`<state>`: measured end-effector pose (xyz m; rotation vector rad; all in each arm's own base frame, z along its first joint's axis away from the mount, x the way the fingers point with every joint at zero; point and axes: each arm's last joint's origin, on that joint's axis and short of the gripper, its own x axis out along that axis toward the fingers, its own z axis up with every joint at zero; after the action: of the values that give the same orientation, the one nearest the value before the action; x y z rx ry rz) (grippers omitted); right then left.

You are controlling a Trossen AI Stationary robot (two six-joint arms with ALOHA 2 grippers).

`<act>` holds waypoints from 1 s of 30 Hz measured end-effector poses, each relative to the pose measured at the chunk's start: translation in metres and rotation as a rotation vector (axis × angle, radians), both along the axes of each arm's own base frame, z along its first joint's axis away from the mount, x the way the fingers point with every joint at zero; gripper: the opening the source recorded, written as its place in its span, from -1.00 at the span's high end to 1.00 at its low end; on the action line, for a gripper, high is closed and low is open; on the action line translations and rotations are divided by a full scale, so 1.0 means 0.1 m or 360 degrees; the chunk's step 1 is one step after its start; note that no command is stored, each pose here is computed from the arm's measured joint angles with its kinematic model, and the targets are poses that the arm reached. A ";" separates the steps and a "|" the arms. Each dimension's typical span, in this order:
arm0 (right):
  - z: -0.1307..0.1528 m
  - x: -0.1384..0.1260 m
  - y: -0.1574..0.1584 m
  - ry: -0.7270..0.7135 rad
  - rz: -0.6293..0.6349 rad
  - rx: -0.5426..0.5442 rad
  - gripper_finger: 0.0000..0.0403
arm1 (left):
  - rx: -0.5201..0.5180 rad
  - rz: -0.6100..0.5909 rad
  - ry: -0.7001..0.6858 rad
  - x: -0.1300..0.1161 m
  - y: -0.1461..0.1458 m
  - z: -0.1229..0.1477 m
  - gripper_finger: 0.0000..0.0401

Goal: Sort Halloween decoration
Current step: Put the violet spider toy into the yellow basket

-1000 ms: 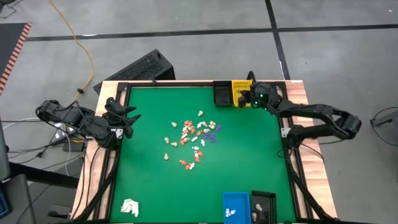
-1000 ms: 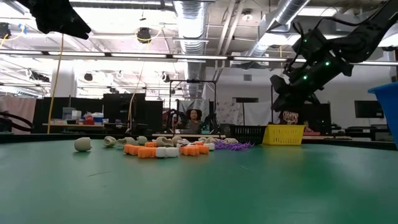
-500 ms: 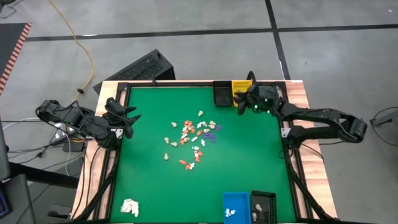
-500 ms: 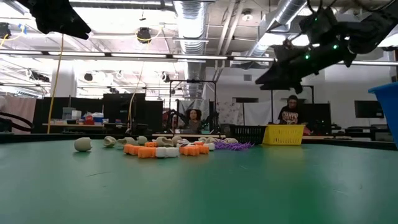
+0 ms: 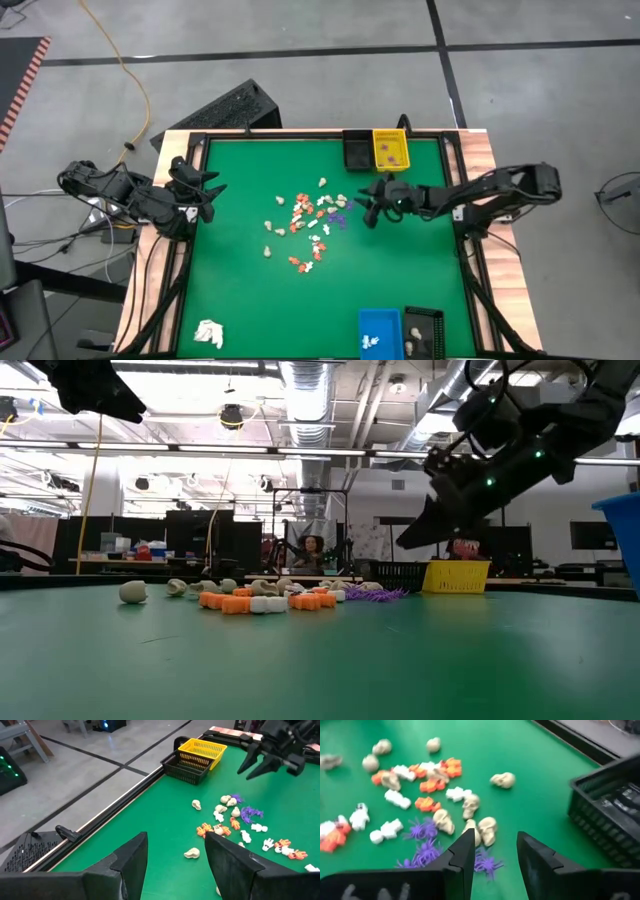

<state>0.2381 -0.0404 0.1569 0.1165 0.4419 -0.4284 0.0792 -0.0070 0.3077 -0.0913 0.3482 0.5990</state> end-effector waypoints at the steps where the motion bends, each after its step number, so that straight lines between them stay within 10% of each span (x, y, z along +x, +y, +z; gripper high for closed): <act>1: -0.02 0.02 0.01 0.0014 0.0031 -0.0039 0.30 | 0.0000 0.0000 0.0000 0.00 0.00 0.00 0.06; 22: -0.65 0.23 -0.03 0.0142 0.0015 -0.0053 0.35 | 0.0000 0.0000 0.0006 0.00 0.00 0.00 0.06; 30: -0.59 0.22 -0.04 0.0113 -0.0101 -0.0127 0.72 | -0.0010 0.0005 0.0000 0.00 0.00 0.00 0.06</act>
<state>0.2605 -0.0444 0.0980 0.0384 0.4916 -0.5132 0.0790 -0.0069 0.3073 -0.0978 0.3497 0.6013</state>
